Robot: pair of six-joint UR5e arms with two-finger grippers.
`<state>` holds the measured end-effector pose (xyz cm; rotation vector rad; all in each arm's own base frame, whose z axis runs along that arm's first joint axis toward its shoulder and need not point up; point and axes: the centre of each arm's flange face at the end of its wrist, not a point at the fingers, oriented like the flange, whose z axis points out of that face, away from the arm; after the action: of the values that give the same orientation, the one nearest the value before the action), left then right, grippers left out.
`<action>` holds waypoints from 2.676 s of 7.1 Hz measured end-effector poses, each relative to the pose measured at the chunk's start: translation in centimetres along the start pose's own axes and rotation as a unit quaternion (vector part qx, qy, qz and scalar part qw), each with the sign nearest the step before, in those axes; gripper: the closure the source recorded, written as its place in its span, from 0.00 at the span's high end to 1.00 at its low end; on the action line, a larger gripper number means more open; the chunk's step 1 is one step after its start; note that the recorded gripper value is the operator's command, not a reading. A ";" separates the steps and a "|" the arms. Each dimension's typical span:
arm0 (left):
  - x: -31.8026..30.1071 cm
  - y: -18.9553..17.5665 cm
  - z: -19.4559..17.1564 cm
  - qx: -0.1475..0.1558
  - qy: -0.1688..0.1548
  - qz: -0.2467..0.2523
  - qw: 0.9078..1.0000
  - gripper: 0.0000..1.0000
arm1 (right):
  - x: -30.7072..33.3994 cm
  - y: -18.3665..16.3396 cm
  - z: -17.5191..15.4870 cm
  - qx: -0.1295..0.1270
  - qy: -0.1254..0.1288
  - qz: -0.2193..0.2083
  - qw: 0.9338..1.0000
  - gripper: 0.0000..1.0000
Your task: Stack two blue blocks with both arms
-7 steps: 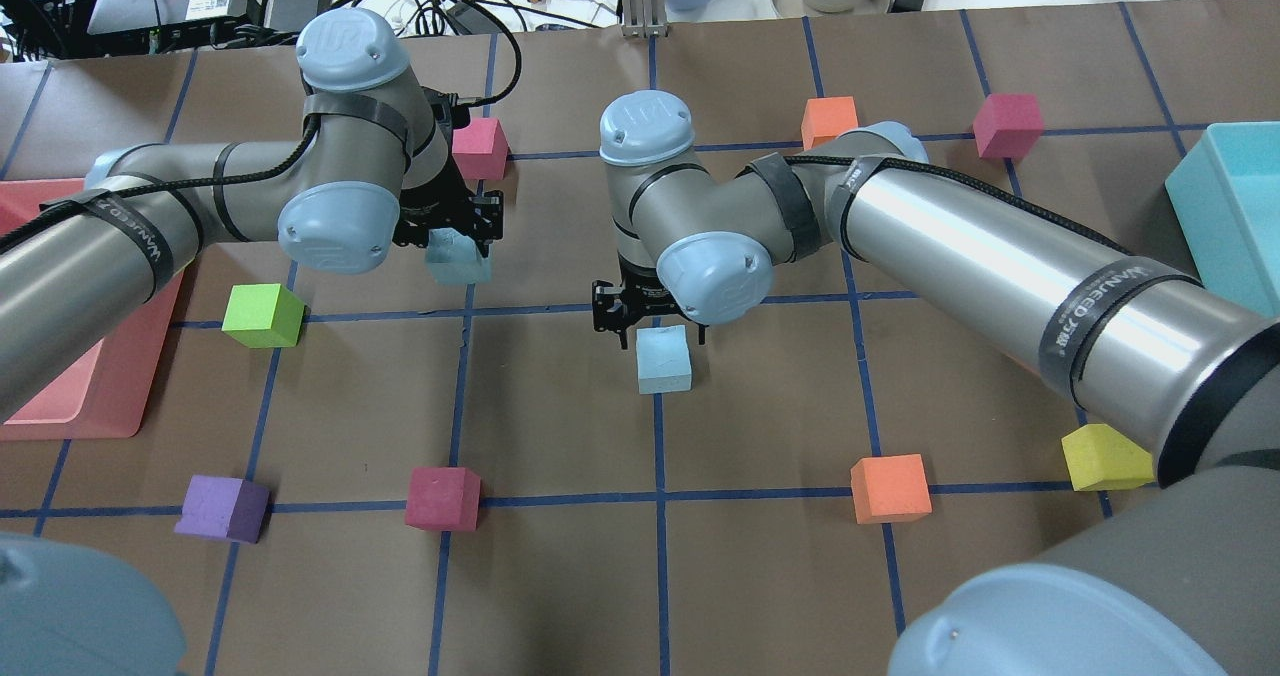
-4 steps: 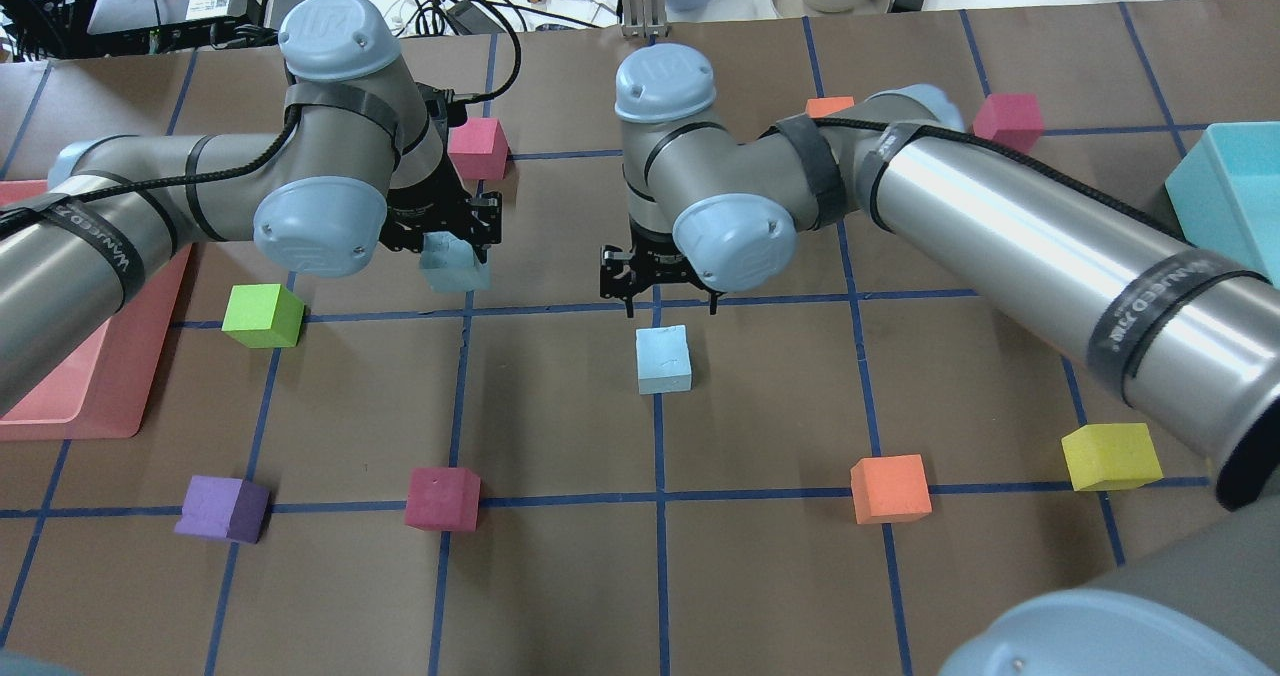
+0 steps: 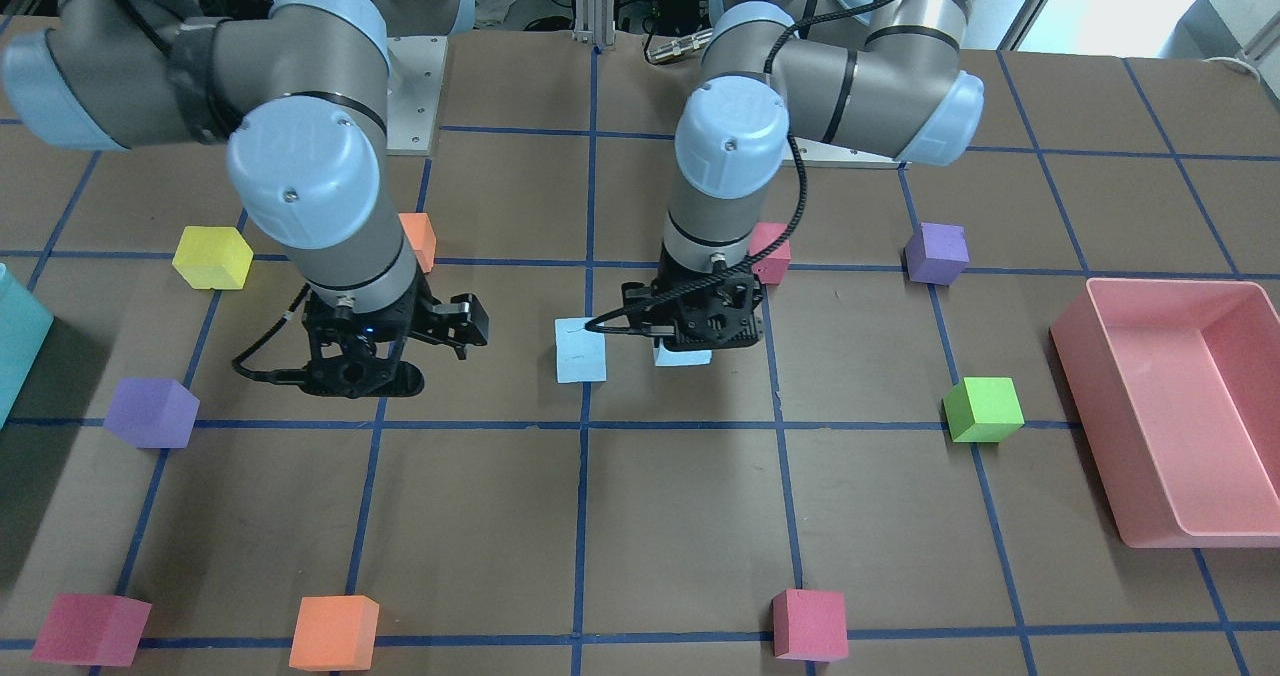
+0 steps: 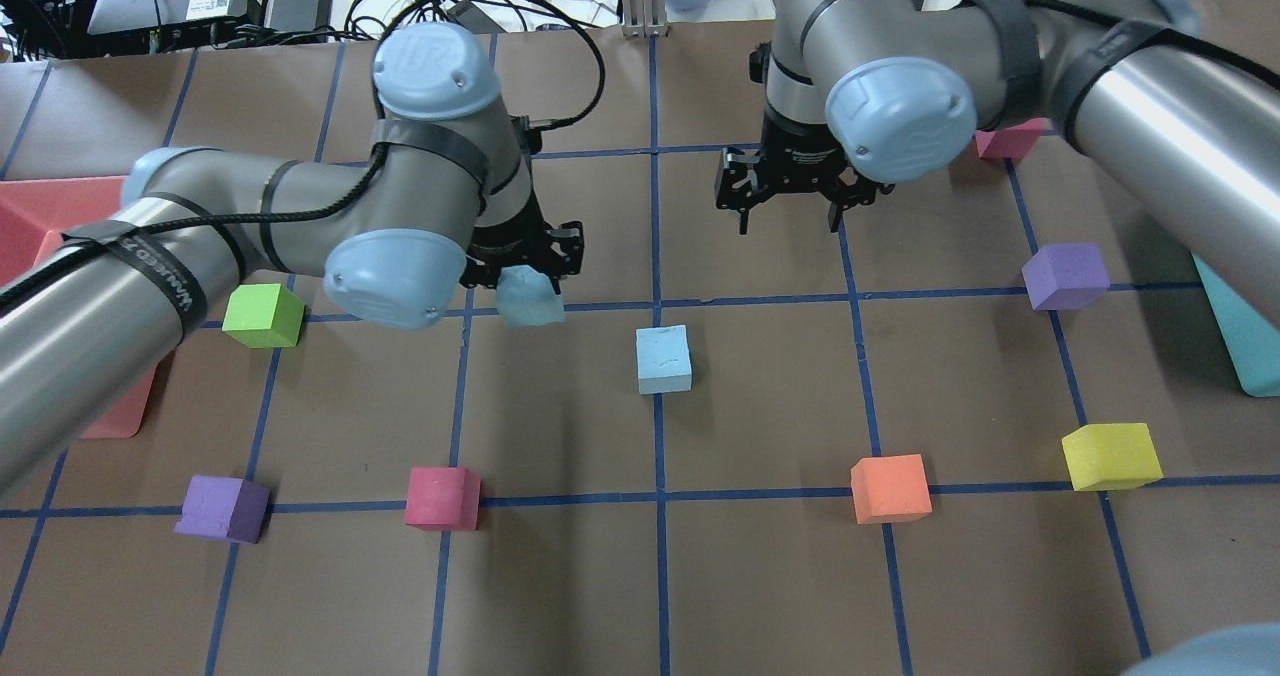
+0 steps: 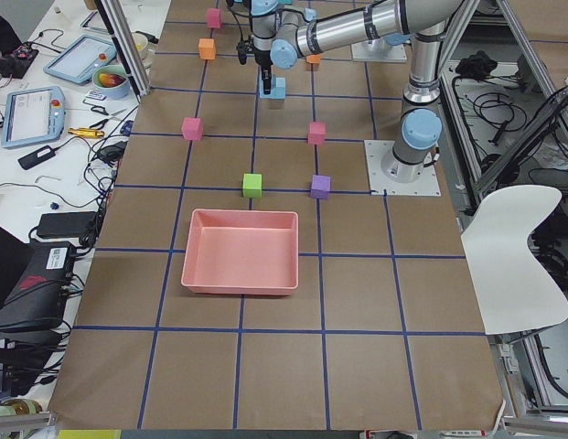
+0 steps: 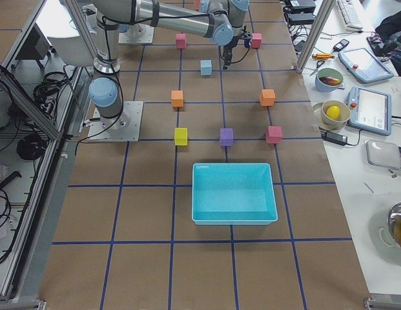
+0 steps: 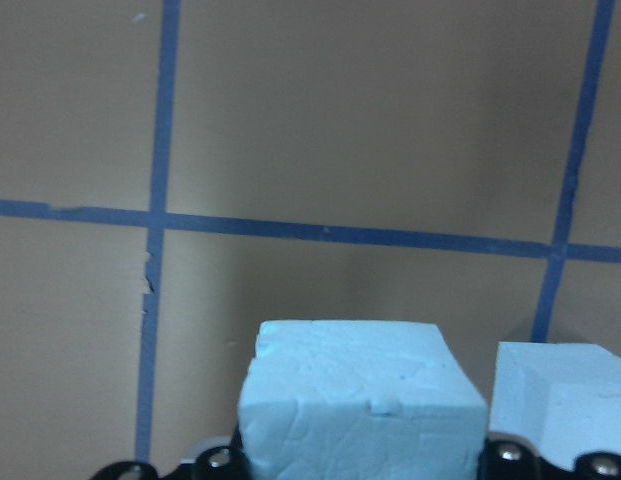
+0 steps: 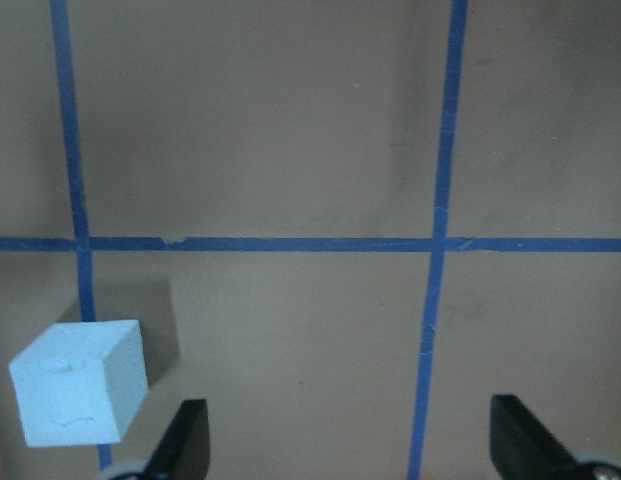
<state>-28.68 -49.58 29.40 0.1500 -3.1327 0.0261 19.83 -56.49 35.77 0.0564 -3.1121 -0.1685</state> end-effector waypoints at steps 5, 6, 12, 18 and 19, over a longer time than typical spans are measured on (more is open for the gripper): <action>8.3 4.2 3.8 0.010 0.006 -0.013 1.000 0.00 | 7.9 5.6 -7.7 -0.008 -0.001 0.021 1.000 1.00; 8.7 4.5 4.1 0.010 0.004 -0.012 1.000 0.00 | 8.5 6.1 -8.4 -0.003 -0.002 0.028 1.000 1.00; 9.1 4.6 4.9 0.004 0.003 -0.008 1.000 0.80 | 7.5 7.8 -11.3 0.030 -0.011 0.063 0.997 1.00; 8.7 3.5 2.1 0.037 0.020 -0.001 0.999 1.00 | 6.1 8.2 -11.2 0.031 -0.010 0.051 0.998 1.00; 7.6 2.7 -0.5 0.043 0.022 0.014 0.999 1.00 | 6.1 8.2 -11.1 0.030 -0.009 0.051 0.998 1.00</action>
<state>-36.54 -47.66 29.86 0.1056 -3.0903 0.1634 13.75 -49.82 47.84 -0.1031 -3.1278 -0.0739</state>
